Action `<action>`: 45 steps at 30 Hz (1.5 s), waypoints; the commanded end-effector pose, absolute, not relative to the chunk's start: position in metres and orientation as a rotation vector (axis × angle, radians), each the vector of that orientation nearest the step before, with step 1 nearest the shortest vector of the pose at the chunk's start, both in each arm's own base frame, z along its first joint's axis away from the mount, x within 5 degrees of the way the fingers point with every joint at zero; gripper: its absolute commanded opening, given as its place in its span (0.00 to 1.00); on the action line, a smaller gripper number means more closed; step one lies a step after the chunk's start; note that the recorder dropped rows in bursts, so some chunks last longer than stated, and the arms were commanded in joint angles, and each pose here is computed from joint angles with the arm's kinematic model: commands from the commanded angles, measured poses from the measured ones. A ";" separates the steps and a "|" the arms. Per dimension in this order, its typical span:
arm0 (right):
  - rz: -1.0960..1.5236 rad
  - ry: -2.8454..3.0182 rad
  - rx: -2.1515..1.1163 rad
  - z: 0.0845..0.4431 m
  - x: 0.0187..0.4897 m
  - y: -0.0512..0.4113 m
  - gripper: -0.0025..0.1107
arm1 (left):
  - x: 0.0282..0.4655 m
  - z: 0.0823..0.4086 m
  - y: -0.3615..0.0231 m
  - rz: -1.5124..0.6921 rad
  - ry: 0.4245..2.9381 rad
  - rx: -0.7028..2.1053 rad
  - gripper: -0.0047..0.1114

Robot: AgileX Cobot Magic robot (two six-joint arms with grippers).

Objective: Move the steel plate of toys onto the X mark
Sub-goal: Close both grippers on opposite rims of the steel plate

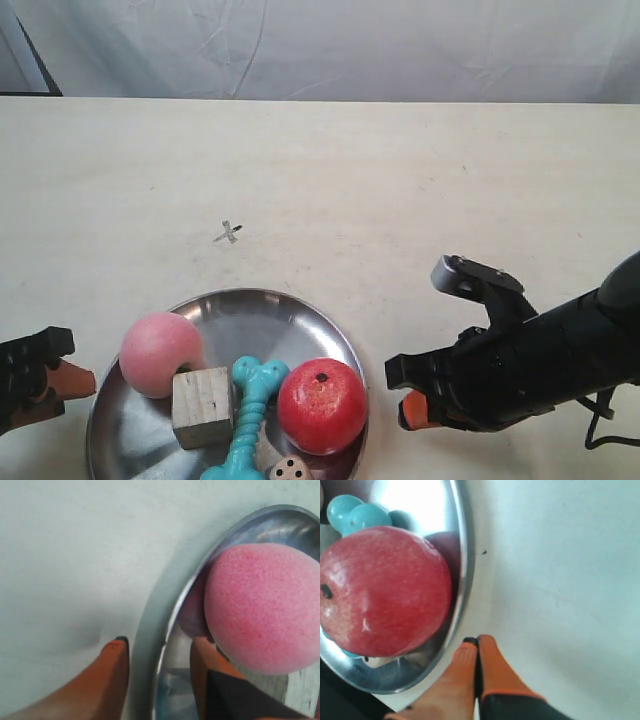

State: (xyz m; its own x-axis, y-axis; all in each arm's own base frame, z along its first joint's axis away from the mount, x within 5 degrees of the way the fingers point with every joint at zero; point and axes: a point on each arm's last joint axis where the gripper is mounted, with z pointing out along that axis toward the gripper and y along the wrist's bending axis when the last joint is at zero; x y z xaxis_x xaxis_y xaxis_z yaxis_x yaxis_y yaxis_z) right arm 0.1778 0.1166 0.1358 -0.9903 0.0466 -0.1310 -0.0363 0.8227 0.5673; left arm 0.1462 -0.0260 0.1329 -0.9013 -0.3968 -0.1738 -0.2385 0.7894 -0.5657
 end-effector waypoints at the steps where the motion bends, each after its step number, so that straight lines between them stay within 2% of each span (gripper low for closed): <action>1: 0.892 2.854 0.032 0.136 0.179 0.116 0.01 | 0.146 0.132 -0.026 -0.776 2.687 -0.496 0.38; 15: 0.915 2.845 0.088 0.136 0.180 0.117 0.01 | 0.148 0.132 -0.025 -0.764 2.672 -0.525 0.38; 21: 1.023 2.943 0.044 0.124 0.174 0.123 0.01 | 0.146 0.133 -0.033 -0.788 2.698 -0.448 0.38; 25: 1.048 2.949 0.048 0.115 0.176 0.125 0.01 | 0.145 0.131 -0.040 -0.734 2.723 -0.349 0.38; 32: 1.094 2.896 0.038 0.112 0.181 0.129 0.02 | 0.147 0.127 -0.036 -0.645 2.719 -0.367 0.38; 34: 1.094 2.887 0.032 0.112 0.181 0.129 0.10 | 0.148 0.120 -0.035 -0.635 2.766 -0.391 0.38; 37: 1.071 2.886 0.038 0.111 0.182 0.128 0.36 | 0.148 0.108 -0.036 -0.641 2.836 -0.452 0.38; 38: 1.061 2.886 0.040 0.111 0.183 0.127 0.41 | 0.148 0.106 -0.035 -0.637 2.841 -0.466 0.38; 39: 1.059 2.886 0.041 0.111 0.183 0.127 0.44 | 0.148 0.106 -0.035 -0.633 2.840 -0.481 0.38; 45: 1.010 2.883 0.055 0.109 0.185 0.125 0.38 | 0.148 0.106 -0.036 -0.656 2.841 -0.489 0.38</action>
